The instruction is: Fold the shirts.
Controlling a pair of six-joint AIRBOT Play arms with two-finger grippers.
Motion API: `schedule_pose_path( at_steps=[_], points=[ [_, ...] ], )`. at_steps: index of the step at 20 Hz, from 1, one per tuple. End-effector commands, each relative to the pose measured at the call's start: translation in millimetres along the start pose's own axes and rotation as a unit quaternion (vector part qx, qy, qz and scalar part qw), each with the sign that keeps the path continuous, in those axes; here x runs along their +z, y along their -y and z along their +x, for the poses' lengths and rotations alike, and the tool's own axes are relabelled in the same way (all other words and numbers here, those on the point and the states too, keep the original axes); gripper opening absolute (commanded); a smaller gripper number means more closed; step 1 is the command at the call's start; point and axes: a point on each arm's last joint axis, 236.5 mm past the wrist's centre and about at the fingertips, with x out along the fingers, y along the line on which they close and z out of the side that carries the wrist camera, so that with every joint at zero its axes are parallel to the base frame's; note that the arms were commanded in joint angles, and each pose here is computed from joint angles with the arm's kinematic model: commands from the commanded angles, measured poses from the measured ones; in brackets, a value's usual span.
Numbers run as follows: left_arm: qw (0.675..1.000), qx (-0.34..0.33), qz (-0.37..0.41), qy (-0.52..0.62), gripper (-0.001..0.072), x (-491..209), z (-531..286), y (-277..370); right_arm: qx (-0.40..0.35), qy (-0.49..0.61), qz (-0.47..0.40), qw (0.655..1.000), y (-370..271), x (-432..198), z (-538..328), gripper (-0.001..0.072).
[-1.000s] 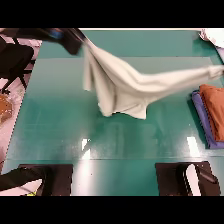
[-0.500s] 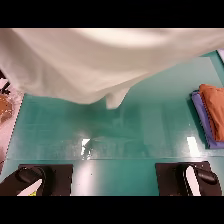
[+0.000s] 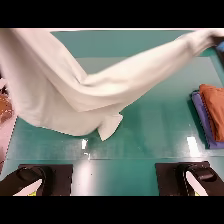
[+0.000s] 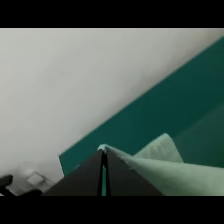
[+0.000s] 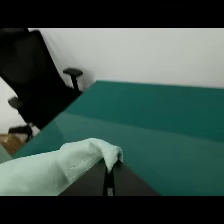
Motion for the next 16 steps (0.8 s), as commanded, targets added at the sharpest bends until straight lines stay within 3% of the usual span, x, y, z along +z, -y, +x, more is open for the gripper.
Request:
schedule_pose_path(
  at_steps=[1, 7, 11, 16],
  points=[
    [0.991, -0.071, 0.011, -0.11, 0.0024, -57, 82, 53, -0.077, -0.118, 0.018, 0.99, 50, -73, 49, 0.0015],
    [0.964, -0.194, -0.022, -0.18, 0.0024, -139, 226, 175, -0.219, -0.229, 0.113, 0.942, 163, -193, 68, 0.0015],
    [0.95, -0.228, -0.04, -0.209, 0.0024, -188, 276, 227, -0.286, -0.235, 0.159, 0.915, 226, -220, 55, 0.0016],
    [0.948, -0.243, -0.08, -0.188, 0.0025, -203, 311, 261, -0.342, -0.25, 0.211, 0.881, 283, -247, 37, 0.0016]
  ],
)
